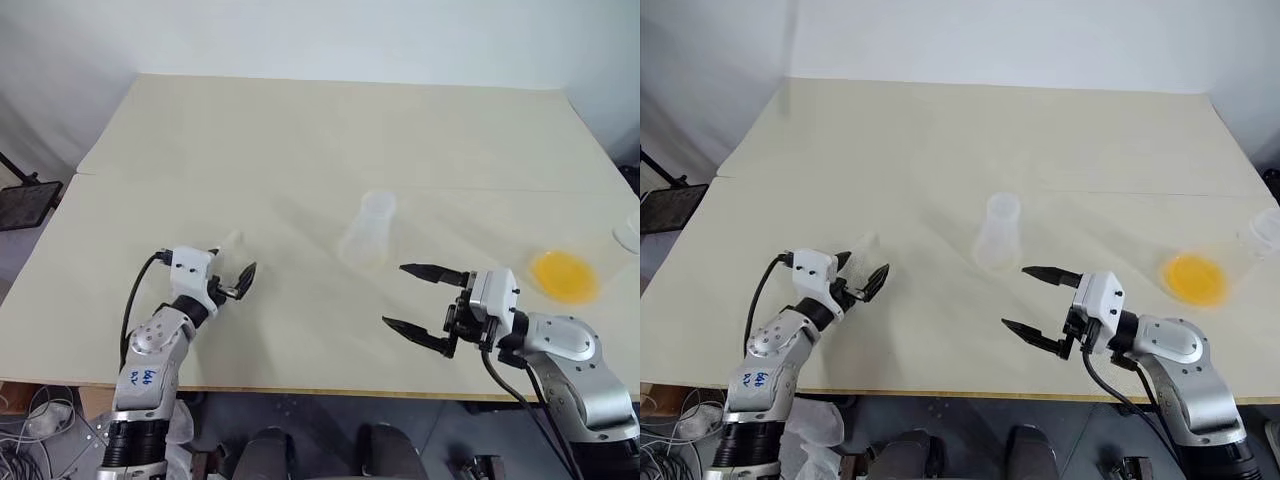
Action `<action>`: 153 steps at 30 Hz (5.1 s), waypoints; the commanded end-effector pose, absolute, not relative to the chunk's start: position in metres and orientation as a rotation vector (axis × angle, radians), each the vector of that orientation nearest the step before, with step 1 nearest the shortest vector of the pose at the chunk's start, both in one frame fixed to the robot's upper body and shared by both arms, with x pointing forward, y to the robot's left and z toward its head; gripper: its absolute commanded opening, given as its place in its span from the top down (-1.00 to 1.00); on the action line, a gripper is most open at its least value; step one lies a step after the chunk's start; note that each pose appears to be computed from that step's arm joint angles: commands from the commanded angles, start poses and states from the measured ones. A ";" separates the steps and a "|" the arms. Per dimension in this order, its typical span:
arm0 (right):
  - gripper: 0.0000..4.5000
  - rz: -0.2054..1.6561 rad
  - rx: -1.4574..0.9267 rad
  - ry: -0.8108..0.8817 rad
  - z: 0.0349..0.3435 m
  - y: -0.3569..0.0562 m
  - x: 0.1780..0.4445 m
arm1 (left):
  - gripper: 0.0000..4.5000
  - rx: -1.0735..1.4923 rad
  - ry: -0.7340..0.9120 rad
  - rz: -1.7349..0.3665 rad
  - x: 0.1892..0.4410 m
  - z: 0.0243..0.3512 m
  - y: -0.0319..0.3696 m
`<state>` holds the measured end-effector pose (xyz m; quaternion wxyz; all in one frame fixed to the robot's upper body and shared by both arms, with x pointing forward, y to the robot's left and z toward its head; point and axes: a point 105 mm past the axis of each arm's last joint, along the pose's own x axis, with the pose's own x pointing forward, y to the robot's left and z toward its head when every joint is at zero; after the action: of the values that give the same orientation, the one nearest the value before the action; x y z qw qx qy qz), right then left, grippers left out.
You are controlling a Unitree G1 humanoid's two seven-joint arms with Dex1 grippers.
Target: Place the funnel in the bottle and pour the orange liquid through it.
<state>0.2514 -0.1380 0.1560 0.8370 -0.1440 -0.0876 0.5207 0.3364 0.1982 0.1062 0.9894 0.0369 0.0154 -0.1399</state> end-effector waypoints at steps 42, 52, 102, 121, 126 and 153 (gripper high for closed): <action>-1.00 0.583 -0.226 -0.306 0.166 -0.194 0.231 | 0.99 0.956 -0.372 -1.393 0.369 0.309 0.049; -1.00 0.519 -0.179 -0.384 0.174 -0.190 0.235 | 0.99 1.075 -0.294 -1.455 0.372 0.300 0.034; -1.00 -0.221 -0.127 -0.314 0.170 -0.331 0.182 | -1.00 0.146 -0.234 -1.332 0.343 0.217 0.116; -1.00 -0.244 -0.072 -0.273 0.197 -0.383 0.242 | -1.00 0.069 -0.237 -1.346 0.321 0.210 0.099; -1.00 -0.201 -0.062 -0.279 0.202 -0.386 0.262 | -1.00 0.063 -0.245 -1.351 0.318 0.211 0.096; -0.08 -0.131 -0.016 -0.341 0.217 -0.389 0.291 | -1.00 0.059 -0.290 -1.362 0.313 0.220 0.084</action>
<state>0.2961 -0.3890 0.1967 0.9891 0.0071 -0.1292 -0.0703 0.3189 0.0871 0.2068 0.7768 0.0164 -0.1039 -0.6209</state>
